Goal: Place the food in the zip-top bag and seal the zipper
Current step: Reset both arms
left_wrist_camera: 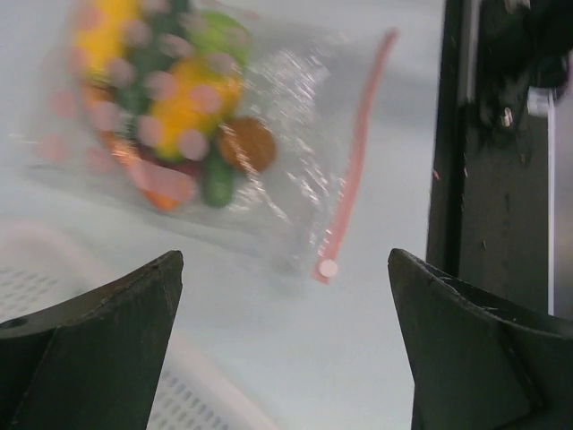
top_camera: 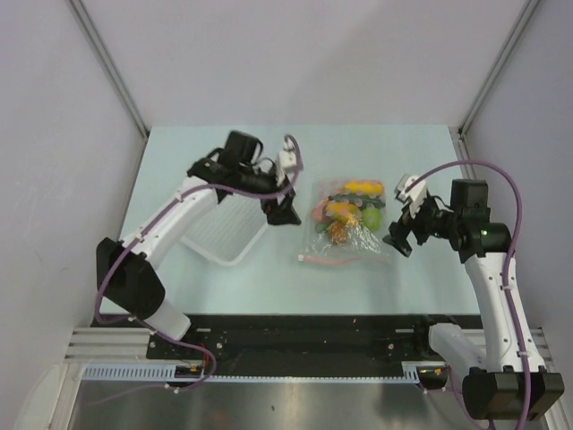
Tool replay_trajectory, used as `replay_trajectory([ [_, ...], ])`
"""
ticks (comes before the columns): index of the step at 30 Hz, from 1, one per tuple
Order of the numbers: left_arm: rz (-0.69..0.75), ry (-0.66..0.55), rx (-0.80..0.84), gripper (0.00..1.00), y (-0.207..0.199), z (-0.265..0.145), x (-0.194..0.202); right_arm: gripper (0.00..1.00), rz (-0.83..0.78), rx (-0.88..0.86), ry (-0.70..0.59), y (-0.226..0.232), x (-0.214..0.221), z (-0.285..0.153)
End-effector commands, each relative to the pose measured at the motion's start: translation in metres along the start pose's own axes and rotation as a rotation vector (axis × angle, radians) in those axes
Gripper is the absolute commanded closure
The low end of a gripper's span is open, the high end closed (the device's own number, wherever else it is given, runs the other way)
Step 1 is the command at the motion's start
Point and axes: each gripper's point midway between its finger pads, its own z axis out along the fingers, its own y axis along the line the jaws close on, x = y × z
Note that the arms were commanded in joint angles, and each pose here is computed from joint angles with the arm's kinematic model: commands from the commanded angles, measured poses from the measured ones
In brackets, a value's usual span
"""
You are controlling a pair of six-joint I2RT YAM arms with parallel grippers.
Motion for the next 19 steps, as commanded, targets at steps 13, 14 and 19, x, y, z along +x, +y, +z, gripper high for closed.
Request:
replay_trajectory([
  [13, -0.682, -0.304, -0.621, 0.0, 0.171, -0.203, -0.004, 0.0, 0.677, 0.357, -0.266, -0.207, -0.059, 0.014],
  [14, -0.699, -0.276, -0.672, 0.0, 0.172, -0.207, 0.013, 0.0, 0.707, 0.361, -0.266, -0.211, -0.057, 0.016],
  [19, -0.658, -0.23, -0.836, 0.0, 0.179, -0.225, 0.033, 0.0, 0.727, 0.384, -0.273, -0.235, -0.054, 0.022],
])
